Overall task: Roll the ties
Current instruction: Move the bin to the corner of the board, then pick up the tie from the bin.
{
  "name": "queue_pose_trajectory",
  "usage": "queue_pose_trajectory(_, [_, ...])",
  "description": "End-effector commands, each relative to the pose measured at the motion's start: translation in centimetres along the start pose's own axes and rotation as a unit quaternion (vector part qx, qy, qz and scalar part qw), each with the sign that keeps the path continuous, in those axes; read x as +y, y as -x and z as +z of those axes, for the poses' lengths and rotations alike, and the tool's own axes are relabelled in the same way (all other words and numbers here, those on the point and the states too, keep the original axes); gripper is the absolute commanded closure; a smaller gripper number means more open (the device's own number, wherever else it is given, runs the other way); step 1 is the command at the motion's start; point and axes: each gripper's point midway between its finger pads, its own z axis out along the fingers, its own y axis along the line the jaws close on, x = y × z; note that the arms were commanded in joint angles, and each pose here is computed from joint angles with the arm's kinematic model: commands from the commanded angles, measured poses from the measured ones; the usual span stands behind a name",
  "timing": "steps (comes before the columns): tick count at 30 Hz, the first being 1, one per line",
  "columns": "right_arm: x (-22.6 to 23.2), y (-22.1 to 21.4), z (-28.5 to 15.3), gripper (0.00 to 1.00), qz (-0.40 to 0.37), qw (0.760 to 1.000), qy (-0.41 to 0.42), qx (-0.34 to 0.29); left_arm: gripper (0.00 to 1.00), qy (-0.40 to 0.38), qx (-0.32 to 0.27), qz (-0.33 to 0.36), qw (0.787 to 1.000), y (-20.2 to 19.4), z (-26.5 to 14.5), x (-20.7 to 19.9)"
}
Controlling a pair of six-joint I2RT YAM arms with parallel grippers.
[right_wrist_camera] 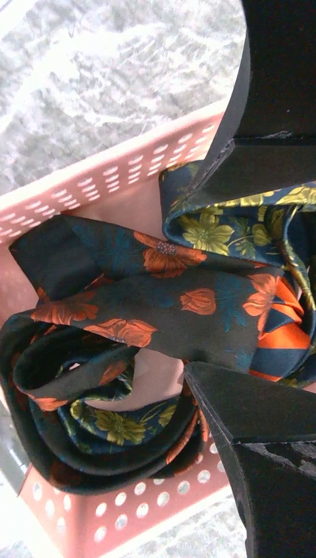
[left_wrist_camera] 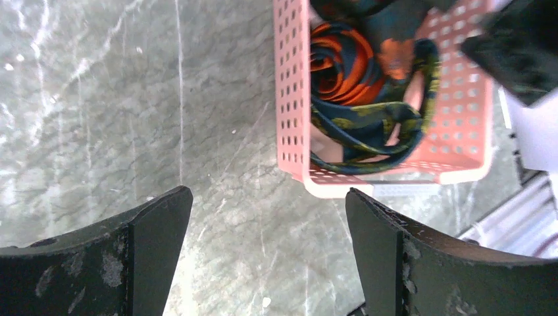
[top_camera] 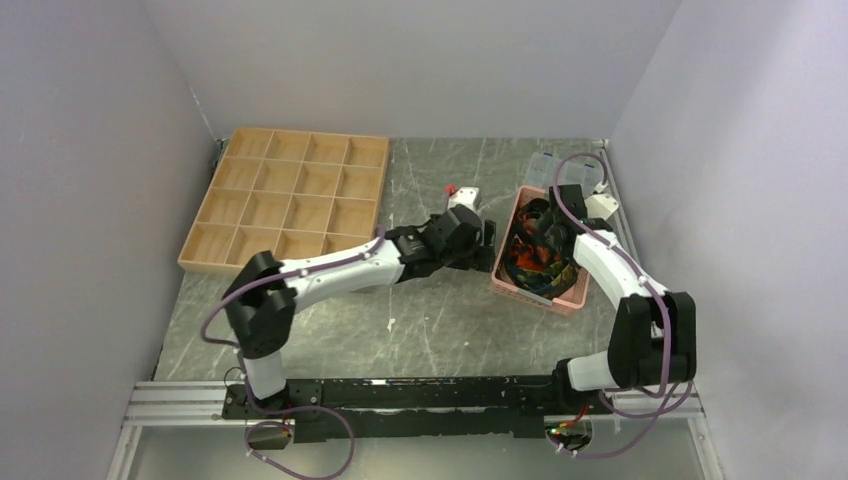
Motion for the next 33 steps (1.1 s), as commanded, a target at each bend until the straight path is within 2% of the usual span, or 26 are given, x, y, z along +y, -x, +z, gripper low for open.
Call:
queue_pose_trajectory(1, [3.0,0.9,0.6,0.06,0.007,0.999,0.049,0.000,0.06,-0.026,-0.028,0.019,0.999,2.0,-3.5,-0.6])
queue_pose_trajectory(4, [3.4,-0.3,1.5,0.13,-0.008,0.998,0.050,0.024,0.06,-0.019,-0.012,0.023,0.999,1.1,-4.8,0.4])
queue_pose_trajectory(6, [3.4,-1.0,2.2,0.26,-0.018,0.998,0.043,0.037,0.06,-0.013,-0.013,0.021,1.000,0.7,-6.1,1.4])
queue_pose_trajectory(7, [3.3,-1.4,2.4,0.42,-0.023,0.998,0.042,0.042,0.06,-0.007,-0.017,0.020,1.000,0.6,-6.8,2.1])
queue_pose_trajectory(8, [3.4,-1.4,2.5,0.52,-0.026,0.998,0.045,0.041,0.06,-0.005,-0.023,0.019,1.000,0.6,-7.6,2.6])
queue_pose_trajectory(10, [3.4,-0.2,1.7,0.99,-0.019,0.998,0.048,0.022,0.11,0.004,-0.042,0.021,0.999,1.2,-9.9,3.8])
queue_pose_trajectory(13, [4.4,3.6,-1.8,1.00,-0.003,0.996,0.080,-0.038,0.12,0.033,-0.062,0.029,0.997,1.5,-12.9,6.4])
queue_pose_trajectory(16, [7.8,7.8,-8.8,1.00,0.009,0.980,0.168,-0.104,0.12,0.068,-0.090,0.033,0.993,1.6,-15.7,9.4])
queue_pose_trajectory(19, [12.6,11.8,-19.1,1.00,-0.002,0.937,0.301,-0.175,0.09,0.082,-0.134,0.033,0.987,2.9,-18.7,11.1])
queue_pose_trajectory(21, [15.7,12.8,-25.1,1.00,-0.033,0.908,0.378,-0.177,0.07,0.087,-0.163,0.031,0.982,4.0,-20.7,11.9])
queue_pose_trajectory(24, [18.9,11.5,-31.2,1.00,-0.098,0.871,0.455,-0.156,0.07,0.103,-0.202,0.023,0.974,5.3,-23.7,13.4])
queue_pose_trajectory(27, [20.0,8.8,-33.3,1.00,-0.129,0.853,0.485,-0.140,0.06,0.132,-0.238,0.014,0.962,6.1,-26.2,15.6])
queue_pose_trajectory(30, [20.4,5.3,-30.6,1.00,-0.155,0.863,0.469,-0.106,0.06,0.151,-0.264,-0.001,0.953,6.0,-28.3,17.5])
queue_pose_trajectory(33, [21.1,-0.4,-28.8,1.00,-0.188,0.853,0.484,-0.054,0.06,0.170,-0.288,-0.025,0.942,5.6,-30.2,19.7])
